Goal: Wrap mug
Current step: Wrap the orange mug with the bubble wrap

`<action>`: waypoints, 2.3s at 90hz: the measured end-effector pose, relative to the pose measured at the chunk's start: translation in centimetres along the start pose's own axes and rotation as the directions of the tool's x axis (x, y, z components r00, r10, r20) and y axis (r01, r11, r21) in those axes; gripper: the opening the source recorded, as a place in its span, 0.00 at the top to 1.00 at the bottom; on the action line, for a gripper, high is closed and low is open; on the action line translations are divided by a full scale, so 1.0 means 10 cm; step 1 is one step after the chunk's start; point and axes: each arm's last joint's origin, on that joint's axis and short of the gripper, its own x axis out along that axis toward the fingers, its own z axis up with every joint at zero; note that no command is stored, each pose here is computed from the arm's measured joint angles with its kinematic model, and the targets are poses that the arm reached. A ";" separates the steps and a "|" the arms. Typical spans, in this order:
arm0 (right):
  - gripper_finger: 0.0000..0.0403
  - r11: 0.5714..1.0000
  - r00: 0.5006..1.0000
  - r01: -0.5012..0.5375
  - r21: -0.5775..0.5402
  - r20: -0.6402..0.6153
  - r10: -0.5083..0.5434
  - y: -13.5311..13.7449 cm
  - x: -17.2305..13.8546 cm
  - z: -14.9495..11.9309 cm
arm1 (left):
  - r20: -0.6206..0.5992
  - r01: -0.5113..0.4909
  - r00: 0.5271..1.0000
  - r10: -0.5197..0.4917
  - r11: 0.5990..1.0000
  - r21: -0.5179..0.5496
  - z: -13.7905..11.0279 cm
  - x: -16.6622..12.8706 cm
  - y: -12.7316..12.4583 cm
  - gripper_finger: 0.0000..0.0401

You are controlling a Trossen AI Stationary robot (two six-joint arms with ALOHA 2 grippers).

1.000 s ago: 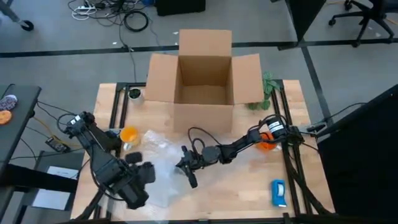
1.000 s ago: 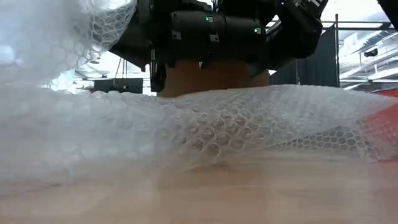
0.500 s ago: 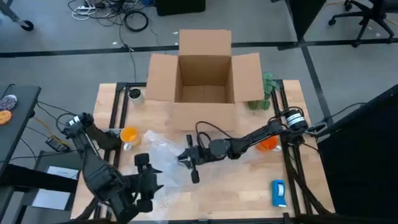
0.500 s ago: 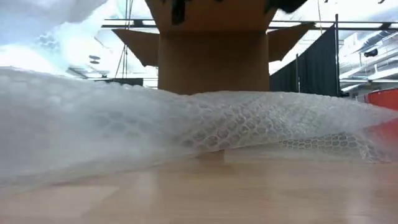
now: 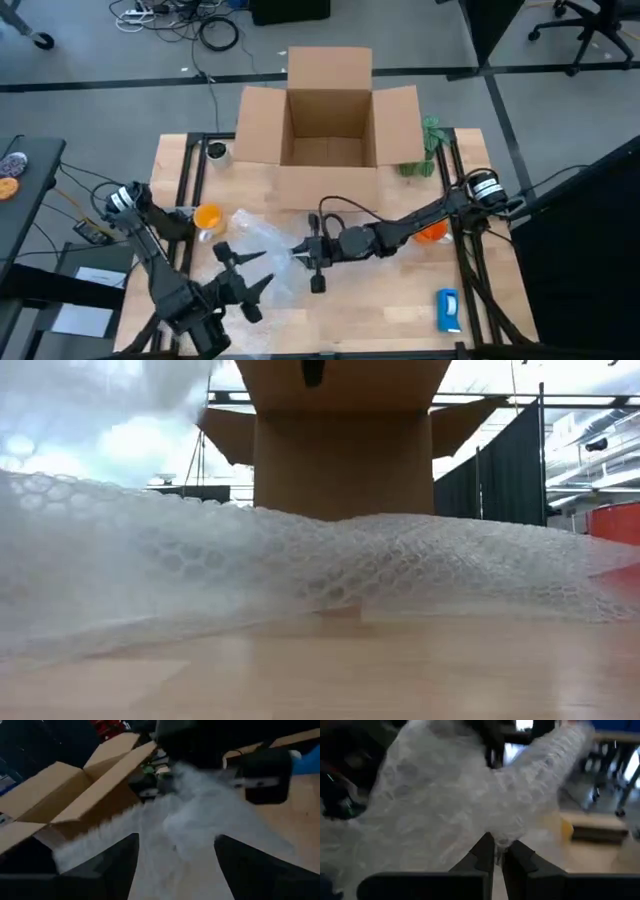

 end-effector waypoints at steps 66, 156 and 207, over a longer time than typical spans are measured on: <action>0.81 0.992 0.993 -0.113 0.062 -0.016 0.114 -0.04 -0.08 0.11 | -0.091 0.056 0.995 -0.044 0.988 0.142 0.05 0.65 -0.15 0.57; 0.68 0.986 0.637 0.122 0.117 -0.771 0.012 0.24 -1.06 -0.16 | 0.170 0.018 0.985 0.018 0.979 -0.205 1.94 -0.50 1.61 0.97; 0.69 0.957 0.790 -0.115 0.267 -0.559 0.251 0.98 -1.42 0.38 | 0.397 0.236 0.917 -0.047 0.865 -0.443 2.36 -0.75 2.41 0.97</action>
